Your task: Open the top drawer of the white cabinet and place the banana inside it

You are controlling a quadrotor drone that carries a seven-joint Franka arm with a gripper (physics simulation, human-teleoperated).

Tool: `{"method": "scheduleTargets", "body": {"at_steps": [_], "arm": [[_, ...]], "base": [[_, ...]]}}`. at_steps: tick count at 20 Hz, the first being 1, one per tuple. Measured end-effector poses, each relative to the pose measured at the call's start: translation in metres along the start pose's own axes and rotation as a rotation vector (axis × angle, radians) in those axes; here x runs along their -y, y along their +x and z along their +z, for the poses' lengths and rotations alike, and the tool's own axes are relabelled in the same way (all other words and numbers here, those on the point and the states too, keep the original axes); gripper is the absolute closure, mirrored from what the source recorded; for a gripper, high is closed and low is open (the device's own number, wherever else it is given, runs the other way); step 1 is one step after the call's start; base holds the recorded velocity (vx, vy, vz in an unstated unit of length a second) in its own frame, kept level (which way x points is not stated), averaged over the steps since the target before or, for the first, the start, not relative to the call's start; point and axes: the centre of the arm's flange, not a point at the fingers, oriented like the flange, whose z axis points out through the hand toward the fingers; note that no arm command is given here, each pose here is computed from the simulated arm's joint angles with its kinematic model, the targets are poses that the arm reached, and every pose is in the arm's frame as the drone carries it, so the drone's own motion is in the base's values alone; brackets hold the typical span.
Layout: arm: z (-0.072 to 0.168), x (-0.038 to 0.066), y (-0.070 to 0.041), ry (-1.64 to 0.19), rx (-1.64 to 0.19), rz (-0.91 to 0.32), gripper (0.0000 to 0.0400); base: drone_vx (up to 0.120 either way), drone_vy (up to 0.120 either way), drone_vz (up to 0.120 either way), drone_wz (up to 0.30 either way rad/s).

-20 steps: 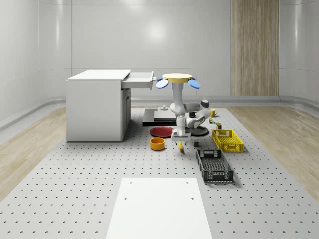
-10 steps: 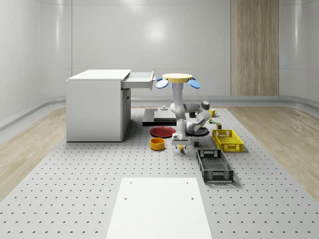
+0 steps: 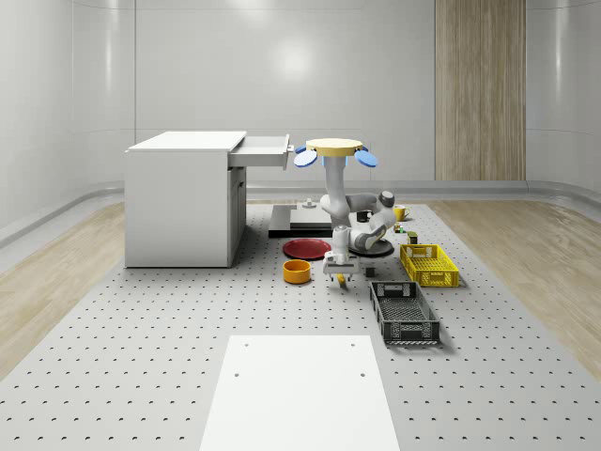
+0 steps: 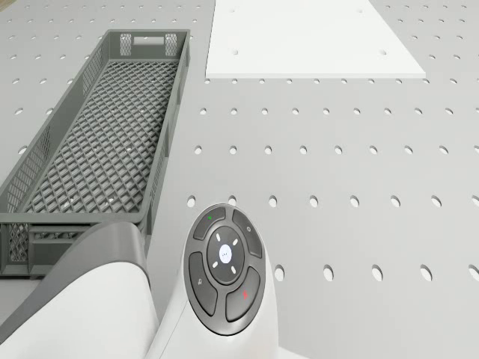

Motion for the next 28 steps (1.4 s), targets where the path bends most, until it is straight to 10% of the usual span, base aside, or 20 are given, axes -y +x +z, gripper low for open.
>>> {"method": "scheduleTargets", "body": {"at_steps": [8, 28], "arm": [[0.001, -0.003, -0.003, 0.000, 0.000, -0.001, 0.0207], [-0.053, -0.003, -0.003, -0.007, -0.003, -0.013, 0.0207]], "base": [[0.000, 0.000, 0.000, 0.000], [-0.042, 0.008, 0.072, 0.000]]}}
